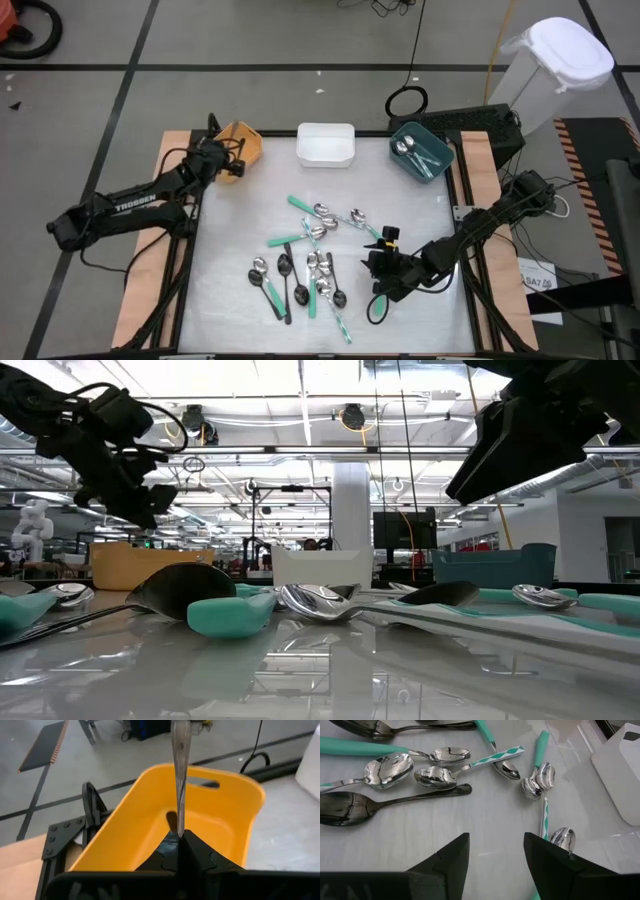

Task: Sort silverware by color (type)
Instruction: Put the black spoon into the orange bin

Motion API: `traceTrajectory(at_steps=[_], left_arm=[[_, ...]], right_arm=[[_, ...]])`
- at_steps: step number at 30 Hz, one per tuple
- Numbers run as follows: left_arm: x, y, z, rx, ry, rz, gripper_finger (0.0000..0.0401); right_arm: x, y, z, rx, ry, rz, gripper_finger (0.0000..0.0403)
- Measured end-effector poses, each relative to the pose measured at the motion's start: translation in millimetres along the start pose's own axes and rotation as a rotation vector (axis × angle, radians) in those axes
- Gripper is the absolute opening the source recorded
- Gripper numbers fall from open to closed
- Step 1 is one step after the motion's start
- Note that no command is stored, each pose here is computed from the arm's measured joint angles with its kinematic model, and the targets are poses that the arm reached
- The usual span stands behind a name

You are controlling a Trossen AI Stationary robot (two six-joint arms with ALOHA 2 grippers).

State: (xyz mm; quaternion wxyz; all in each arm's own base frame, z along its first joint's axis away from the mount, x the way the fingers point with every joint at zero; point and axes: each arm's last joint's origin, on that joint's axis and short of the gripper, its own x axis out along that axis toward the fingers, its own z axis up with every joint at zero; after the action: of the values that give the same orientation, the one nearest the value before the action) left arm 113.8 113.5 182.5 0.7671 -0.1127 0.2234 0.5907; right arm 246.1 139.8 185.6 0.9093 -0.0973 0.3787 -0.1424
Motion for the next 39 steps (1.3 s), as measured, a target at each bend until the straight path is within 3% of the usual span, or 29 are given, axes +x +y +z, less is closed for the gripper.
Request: traceTrajectory(at_steps=[9,27,39], left_arm=[[7.8,5.7,-1.7,0.014,0.032,0.056,0.0006],[34.6,-6.1,-18.3,0.045,0.147,0.095,0.0006],[41.0,-8.6,-22.3,0.026,0.166,0.105,0.0057]], right_arm=[[1.1,-1.3,0.7,0.002,-0.001,-0.005,0.0184],[1.1,-1.2,0.8,-0.003,-0.001,-0.004,0.0184],[1.1,-1.2,0.8,-0.011,-0.001,-0.004,0.0184]])
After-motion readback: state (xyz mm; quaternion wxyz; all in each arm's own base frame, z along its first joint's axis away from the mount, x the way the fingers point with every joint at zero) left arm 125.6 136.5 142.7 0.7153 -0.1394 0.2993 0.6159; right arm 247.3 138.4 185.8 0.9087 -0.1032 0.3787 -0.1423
